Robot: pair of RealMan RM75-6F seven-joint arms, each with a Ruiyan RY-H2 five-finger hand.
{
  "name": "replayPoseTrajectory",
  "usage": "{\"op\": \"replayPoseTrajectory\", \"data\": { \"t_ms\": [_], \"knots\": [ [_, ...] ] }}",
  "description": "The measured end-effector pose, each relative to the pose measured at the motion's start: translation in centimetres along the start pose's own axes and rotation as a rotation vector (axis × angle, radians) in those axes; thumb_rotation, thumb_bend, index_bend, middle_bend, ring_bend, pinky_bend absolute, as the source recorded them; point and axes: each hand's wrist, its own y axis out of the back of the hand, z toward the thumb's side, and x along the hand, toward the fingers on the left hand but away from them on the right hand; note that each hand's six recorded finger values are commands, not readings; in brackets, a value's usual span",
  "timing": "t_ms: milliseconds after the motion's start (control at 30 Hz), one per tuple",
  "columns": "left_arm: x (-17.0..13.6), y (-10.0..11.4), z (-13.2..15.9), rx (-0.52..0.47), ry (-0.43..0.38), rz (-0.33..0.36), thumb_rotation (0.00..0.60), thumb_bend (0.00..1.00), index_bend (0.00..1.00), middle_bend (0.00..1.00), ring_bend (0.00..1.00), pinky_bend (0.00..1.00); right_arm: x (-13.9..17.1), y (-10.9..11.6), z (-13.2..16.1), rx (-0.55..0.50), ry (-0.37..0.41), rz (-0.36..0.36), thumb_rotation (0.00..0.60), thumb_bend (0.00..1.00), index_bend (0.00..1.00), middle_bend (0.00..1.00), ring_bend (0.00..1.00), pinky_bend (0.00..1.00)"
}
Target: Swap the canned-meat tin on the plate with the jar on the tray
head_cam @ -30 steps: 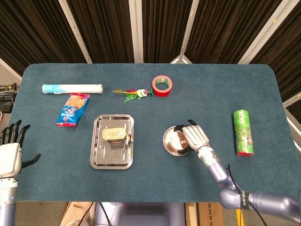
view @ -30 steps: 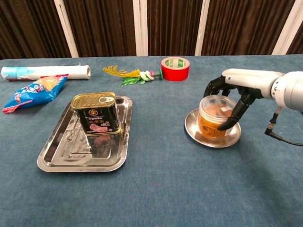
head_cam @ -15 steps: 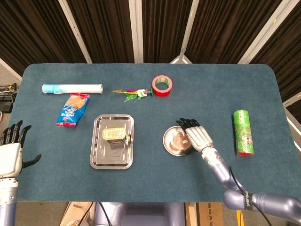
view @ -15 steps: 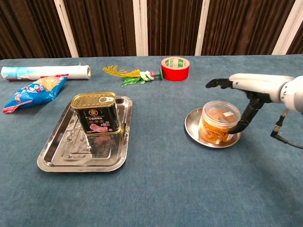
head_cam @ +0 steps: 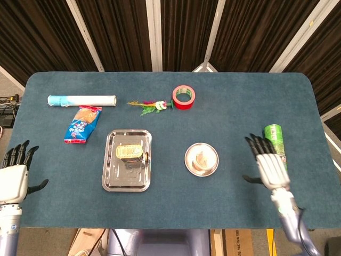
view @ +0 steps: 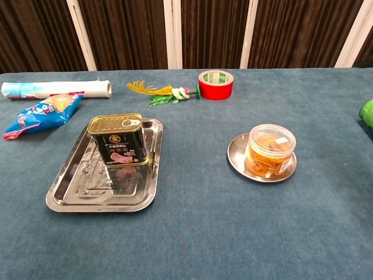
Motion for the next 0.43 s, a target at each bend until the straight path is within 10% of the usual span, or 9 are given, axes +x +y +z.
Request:
{"op": "replayPoseTrajectory", "data": {
  "t_ms": [433],
  "knots": [
    [-1.0, -0.2, 0.8, -0.01, -0.053, -0.013, 0.6, 0.15, 0.16, 0.0, 0.0, 0.0, 3.7, 0.0, -2.5, 0.153, -0.031, -0.134, 0.6, 0.0, 0.0, 0.0, 0.0, 0.0]
  ]
}}
